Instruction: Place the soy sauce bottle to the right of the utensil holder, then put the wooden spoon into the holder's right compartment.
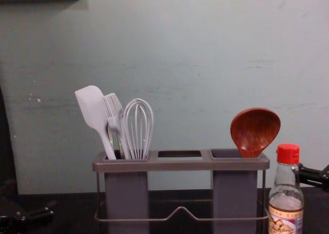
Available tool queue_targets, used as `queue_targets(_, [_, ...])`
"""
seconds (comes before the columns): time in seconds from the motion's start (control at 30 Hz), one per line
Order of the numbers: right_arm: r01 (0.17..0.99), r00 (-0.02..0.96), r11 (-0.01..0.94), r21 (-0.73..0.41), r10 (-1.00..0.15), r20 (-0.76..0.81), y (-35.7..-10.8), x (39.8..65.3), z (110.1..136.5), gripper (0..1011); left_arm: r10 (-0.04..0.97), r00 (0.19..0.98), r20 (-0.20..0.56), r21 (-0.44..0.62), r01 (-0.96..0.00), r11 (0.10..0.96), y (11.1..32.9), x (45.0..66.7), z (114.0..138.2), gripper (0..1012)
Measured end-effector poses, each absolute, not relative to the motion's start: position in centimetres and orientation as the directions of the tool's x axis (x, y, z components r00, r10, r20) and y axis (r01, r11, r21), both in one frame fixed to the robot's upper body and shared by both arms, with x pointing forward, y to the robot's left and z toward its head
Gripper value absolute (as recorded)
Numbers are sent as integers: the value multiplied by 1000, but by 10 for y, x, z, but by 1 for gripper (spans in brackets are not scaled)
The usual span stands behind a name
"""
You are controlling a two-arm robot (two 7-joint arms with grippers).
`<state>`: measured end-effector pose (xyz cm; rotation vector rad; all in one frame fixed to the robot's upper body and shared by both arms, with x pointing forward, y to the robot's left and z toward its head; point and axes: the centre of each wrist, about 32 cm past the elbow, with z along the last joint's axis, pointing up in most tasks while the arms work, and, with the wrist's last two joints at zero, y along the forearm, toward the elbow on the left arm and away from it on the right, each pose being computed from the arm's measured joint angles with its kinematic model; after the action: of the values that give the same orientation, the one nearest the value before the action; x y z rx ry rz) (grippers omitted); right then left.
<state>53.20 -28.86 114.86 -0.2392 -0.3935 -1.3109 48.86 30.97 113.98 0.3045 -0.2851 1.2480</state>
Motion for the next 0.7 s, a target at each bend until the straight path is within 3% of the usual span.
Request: queue_targets(0.7, [968,203,246,52,-888,412,-288,532,1148,1002,880,292,374,70,-955,287,310,489,1140,1005])
